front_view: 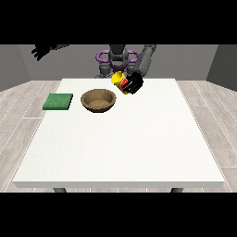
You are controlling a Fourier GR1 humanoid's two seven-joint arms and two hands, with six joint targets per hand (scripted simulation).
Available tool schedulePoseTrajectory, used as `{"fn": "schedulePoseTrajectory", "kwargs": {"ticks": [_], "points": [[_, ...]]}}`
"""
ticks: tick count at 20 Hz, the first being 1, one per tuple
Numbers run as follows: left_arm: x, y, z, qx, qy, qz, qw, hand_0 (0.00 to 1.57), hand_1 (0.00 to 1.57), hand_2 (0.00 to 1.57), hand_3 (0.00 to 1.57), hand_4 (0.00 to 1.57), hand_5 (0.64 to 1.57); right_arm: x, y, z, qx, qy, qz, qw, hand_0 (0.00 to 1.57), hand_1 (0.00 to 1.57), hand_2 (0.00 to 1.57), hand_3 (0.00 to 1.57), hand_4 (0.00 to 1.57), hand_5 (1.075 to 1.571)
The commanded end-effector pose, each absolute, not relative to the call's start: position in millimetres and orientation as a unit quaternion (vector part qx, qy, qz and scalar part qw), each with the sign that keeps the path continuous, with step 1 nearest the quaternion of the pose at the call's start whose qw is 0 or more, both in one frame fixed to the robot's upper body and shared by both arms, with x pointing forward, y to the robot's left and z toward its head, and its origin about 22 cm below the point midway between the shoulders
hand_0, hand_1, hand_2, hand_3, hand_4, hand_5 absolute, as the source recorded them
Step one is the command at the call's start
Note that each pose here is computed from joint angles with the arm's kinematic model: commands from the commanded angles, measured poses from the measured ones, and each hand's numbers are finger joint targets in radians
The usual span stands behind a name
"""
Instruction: Pick the cup and pour the ball into the bowl, then pick the bowl and place it on the pad
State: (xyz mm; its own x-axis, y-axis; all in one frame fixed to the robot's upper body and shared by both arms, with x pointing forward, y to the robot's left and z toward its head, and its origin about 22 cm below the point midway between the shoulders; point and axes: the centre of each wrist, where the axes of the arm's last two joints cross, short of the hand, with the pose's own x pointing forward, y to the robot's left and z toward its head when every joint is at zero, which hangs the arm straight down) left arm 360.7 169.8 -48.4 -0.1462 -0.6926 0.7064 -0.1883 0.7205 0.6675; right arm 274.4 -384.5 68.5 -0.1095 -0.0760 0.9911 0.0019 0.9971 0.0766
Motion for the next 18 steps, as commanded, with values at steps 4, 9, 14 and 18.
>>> {"fn": "schedulePoseTrajectory", "kwargs": {"ticks": [4, 9, 14, 18], "points": [[373.0, 135.8, -41.7, 0.418, -0.649, -0.374, 0.513, 1.36, 1.36, 1.57, 1.57, 1.46, 1.535, 261.2, -398.3, 25.3, 0.02, -0.716, -0.051, 0.696, 0.0, 0.0, 0.0, 0.08, 0.68, 1.561], [384.3, 94.6, -18.4, 0.438, -0.611, -0.429, 0.501, 1.35, 1.35, 1.57, 1.57, 1.44, 1.54, 261.1, -424.9, 30.4, 0.015, -0.703, -0.069, 0.708, 0.0, 0.0, 0.0, 0.0, 0.69, 1.56], [399.5, 68.6, 16.9, 0.503, -0.589, -0.47, 0.422, 1.31, 1.31, 1.57, 1.57, 1.47, 1.529, 275.8, -415.1, 26.6, 0.039, -0.716, -0.06, 0.694, 0.0, 0.0, 0.0, 0.17, 0.7, 1.56], [400.1, 54.1, 27.3, 0.56, -0.53, -0.521, 0.365, 1.46, 1.46, 1.57, 1.57, 1.26, 1.557, 281.6, -404.2, 18.3, 0.046, -0.694, -0.044, 0.717, 0.0, 0.0, 0.0, 0.18, 0.69, 1.556]]}}
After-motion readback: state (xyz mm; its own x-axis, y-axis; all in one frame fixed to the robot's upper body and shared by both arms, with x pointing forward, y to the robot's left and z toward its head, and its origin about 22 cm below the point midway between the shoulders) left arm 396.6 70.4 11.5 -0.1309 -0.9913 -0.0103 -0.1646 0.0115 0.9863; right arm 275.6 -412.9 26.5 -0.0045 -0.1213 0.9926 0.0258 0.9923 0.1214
